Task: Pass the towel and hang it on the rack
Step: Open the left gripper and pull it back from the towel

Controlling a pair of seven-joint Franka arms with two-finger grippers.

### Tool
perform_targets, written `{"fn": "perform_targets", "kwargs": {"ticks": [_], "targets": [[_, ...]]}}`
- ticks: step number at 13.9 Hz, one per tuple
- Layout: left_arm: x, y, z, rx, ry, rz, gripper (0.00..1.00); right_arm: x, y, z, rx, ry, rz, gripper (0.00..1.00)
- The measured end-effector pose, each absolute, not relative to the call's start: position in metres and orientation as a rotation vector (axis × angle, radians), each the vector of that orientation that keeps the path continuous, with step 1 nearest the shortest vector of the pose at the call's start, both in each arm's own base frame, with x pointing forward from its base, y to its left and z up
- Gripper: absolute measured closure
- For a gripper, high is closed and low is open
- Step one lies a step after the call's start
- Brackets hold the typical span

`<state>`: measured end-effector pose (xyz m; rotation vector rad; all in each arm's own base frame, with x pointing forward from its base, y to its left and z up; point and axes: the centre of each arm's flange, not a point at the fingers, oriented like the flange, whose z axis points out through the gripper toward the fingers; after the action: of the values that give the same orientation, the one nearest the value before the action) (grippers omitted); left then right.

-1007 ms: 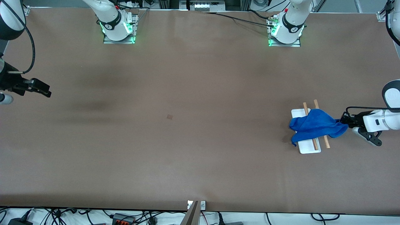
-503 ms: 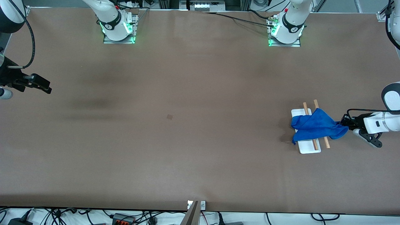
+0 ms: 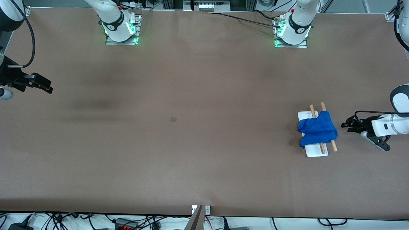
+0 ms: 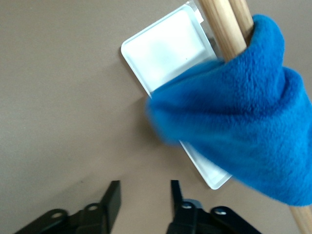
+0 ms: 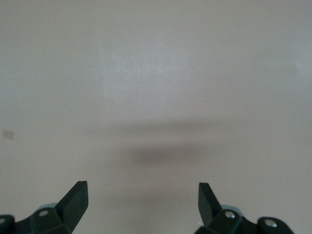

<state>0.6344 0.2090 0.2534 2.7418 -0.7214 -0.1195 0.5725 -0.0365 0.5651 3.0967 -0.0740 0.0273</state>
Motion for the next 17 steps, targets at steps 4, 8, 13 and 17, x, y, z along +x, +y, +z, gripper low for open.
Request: {"fn": "perform_targets", "kwargs": {"ticks": [4, 8, 13, 17], "targets": [[0.634, 0.217, 0.256, 2.736, -0.753, -0.102, 0.04, 0.573, -0.036, 0.565, 3.097, -0.073, 0.029, 0.0], [0.637, 0.219, 0.269, 2.721, -0.757, -0.124, 0.0, 0.574, -0.026, 0.566, 3.098, -0.045, 0.035, 0.0], [0.645, 0.22, 0.326, 2.664, -0.784, -0.2, 0.0, 0.574, -0.027, 0.567, 3.098, -0.046, 0.038, 0.0], [0.65, 0.21, 0.348, 2.639, -0.804, -0.233, 0.0, 0.572, -0.024, 0.571, 3.098, -0.029, 0.045, 0.0]]}}
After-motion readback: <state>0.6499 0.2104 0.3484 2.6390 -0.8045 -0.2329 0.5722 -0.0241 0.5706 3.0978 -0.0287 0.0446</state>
